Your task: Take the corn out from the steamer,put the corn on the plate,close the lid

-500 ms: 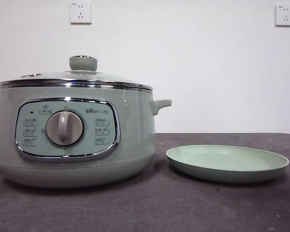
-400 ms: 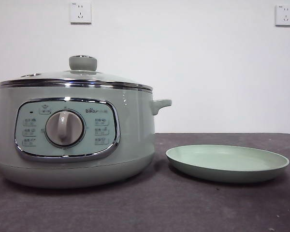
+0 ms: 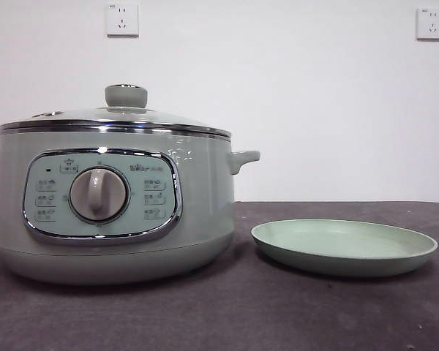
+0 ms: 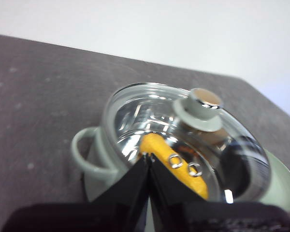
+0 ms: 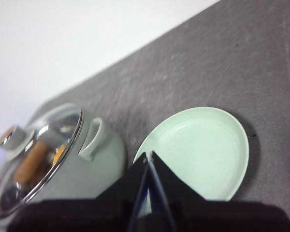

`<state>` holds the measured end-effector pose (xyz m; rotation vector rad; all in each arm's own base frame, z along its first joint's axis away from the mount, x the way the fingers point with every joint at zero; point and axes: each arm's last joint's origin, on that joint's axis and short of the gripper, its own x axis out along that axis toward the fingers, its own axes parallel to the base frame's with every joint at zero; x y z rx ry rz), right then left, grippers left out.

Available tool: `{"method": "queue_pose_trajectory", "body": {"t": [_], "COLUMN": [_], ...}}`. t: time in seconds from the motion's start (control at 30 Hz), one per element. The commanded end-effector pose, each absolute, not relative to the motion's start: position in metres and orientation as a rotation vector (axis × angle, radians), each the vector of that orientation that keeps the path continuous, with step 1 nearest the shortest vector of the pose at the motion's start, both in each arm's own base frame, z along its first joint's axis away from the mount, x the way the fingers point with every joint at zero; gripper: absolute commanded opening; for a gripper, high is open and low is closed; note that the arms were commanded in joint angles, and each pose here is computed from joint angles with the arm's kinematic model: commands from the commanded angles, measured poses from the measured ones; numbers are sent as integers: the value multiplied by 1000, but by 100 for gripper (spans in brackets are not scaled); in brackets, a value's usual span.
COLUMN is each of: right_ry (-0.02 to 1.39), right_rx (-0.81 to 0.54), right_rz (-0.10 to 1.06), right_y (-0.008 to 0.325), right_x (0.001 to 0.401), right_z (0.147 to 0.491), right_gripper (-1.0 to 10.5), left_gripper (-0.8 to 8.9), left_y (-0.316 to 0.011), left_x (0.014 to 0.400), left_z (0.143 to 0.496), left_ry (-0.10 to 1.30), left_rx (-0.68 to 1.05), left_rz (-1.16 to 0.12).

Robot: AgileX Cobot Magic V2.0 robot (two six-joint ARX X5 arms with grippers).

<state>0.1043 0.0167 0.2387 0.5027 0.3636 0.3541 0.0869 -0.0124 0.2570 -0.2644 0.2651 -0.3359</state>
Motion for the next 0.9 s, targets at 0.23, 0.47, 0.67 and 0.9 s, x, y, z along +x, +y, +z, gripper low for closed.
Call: {"method": "queue_pose_trajectory", "body": {"t": [0.23, 0.47, 0.67, 0.9], "right_ry": [525, 630, 629, 642], "right_rx": [243, 165, 165, 189], "right_rz": [588, 677, 670, 662], "right_y": [24, 27, 27, 27], "right_x": [133, 154, 163, 164], "right_z": [298, 323, 330, 330], "right_gripper": [-1, 119, 358, 356], "left_gripper": [-4, 56, 397, 407], "left_y": [-19, -21, -22, -32], "left_x": [116, 138, 151, 173], "left_z": [313, 326, 321, 322], "left_ry": [398, 517, 567, 525], "left_rx": [-186, -186, -202, -221], "left_rz": [-550, -618, -609, -641]}}
